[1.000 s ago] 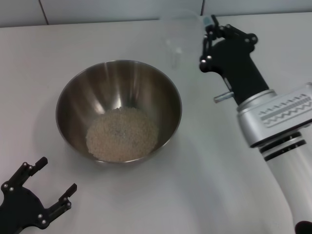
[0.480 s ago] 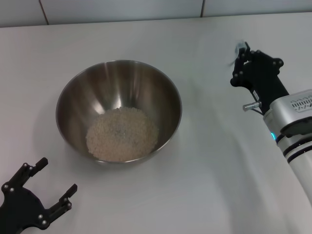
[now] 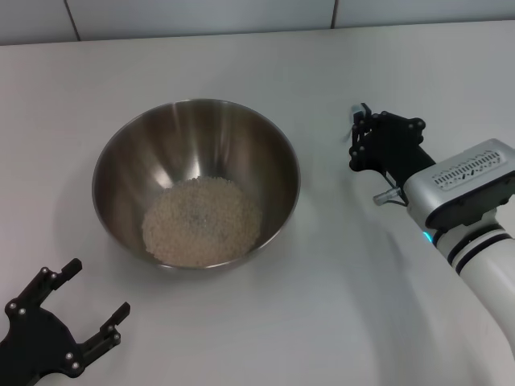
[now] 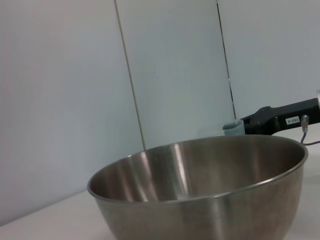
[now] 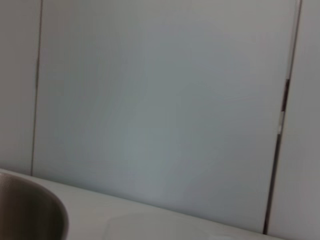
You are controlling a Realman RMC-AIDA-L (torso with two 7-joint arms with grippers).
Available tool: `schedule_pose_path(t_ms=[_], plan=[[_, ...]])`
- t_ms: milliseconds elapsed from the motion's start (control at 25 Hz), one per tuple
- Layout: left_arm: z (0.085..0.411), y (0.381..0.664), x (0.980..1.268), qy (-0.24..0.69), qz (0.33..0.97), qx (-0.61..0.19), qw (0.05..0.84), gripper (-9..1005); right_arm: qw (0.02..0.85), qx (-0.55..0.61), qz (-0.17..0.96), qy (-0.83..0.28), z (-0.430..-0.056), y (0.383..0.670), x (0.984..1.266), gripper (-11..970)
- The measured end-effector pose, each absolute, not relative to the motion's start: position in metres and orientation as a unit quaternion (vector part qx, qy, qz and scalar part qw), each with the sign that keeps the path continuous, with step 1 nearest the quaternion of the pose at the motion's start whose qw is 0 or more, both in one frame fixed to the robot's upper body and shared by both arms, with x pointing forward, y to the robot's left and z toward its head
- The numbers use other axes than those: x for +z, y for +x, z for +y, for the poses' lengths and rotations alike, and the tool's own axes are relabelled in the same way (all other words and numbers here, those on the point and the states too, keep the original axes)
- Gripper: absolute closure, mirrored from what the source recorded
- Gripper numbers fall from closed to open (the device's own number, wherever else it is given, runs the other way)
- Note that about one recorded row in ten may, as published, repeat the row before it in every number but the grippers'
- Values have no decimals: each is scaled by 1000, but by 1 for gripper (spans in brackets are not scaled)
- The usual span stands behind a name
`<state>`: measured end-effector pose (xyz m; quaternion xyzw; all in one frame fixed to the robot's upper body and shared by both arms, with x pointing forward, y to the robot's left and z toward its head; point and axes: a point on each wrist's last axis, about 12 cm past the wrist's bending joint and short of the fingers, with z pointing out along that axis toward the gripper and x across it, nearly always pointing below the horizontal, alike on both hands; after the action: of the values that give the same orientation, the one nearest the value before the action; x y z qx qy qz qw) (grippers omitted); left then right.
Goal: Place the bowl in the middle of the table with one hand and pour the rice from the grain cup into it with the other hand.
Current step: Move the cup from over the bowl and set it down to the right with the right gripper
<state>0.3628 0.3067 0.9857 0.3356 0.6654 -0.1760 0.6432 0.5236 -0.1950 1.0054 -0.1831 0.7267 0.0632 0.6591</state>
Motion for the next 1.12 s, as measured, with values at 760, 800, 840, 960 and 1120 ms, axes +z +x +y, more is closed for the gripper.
schedule_pose_path(t_ms=[760, 800, 840, 960, 1120], plan=[[307, 364, 986, 338, 663, -176, 644, 152, 627, 72, 745, -214, -185, 531, 1001, 946], [307, 364, 986, 338, 663, -176, 644, 152, 626, 75, 745, -215, -183, 529, 1000, 946], [307, 364, 986, 338, 663, -176, 644, 152, 626, 75, 745, -215, -183, 529, 1000, 946], [307, 364, 986, 338, 664, -176, 644, 152, 625, 81, 744, -220, -180, 525, 1000, 945], [307, 364, 986, 338, 664, -176, 644, 152, 623, 82, 746, -221, -180, 524, 999, 832]])
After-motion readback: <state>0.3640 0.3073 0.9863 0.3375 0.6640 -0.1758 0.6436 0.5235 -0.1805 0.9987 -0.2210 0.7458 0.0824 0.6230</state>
